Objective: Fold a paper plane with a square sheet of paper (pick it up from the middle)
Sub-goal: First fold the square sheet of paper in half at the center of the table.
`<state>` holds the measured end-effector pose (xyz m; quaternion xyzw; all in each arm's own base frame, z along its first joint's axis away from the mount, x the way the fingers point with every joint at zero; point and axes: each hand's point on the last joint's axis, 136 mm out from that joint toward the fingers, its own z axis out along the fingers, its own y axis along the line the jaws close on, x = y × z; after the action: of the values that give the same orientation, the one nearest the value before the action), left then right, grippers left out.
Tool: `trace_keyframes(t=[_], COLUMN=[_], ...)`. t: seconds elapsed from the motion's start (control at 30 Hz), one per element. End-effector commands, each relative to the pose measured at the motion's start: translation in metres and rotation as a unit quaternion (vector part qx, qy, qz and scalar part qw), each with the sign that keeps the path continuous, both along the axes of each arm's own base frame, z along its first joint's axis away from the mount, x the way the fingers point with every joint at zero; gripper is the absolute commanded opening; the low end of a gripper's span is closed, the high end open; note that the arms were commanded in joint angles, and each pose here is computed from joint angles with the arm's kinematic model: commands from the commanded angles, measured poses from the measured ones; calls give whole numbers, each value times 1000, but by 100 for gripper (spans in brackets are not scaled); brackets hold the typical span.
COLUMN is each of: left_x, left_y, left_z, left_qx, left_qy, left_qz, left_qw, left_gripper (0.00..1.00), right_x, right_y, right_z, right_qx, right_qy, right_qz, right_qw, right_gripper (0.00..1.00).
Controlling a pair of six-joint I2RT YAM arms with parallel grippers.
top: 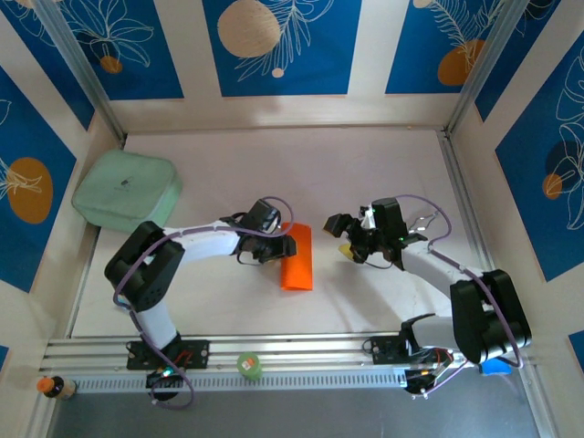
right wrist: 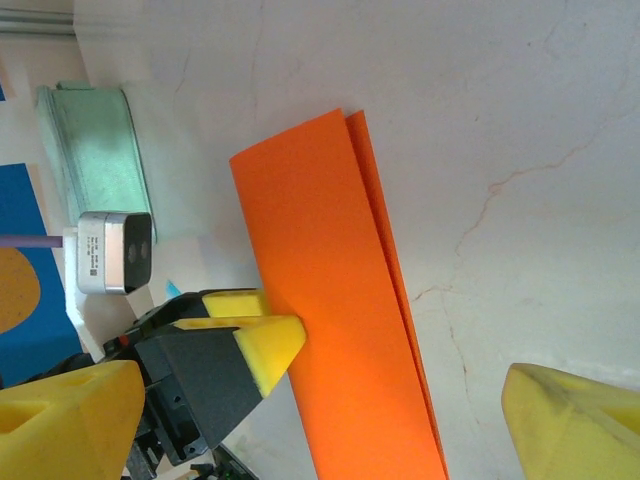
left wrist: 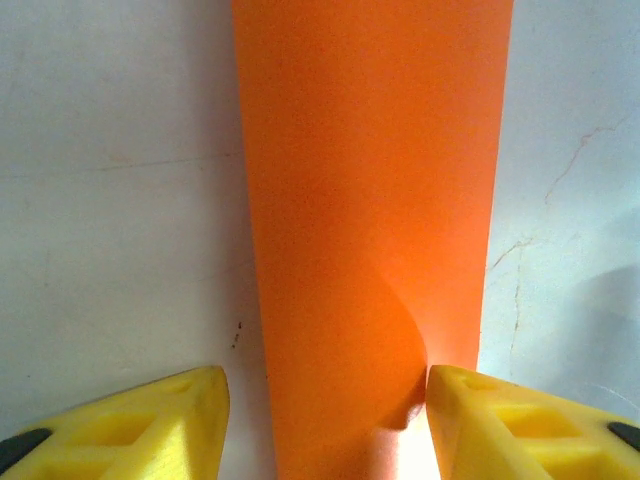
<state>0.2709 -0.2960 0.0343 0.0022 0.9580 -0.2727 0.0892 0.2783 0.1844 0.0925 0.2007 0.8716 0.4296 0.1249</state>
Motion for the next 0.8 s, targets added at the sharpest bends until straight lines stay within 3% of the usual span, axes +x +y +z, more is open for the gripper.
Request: trace_keyframes(t=[0.0,0.4,0.77], left_x=[2,-9,-11], left_y=[4,2,16], left_z=[-5,-28,-37], left_qx=[14,30,91], left_qy=[11,46,56], left_qz=[-3,-46,-69], left_qw=[1000,997,992], left_gripper=[53,51,54], right_x=[1,0,0], right_y=[7,7,7], right_z=[7,5,4], right_qx=[7,5,4], right_qy=[-8,-3,0], right_qz=[19,19,19], right_qw=[1000,1000,1000], right_gripper=[93,92,92])
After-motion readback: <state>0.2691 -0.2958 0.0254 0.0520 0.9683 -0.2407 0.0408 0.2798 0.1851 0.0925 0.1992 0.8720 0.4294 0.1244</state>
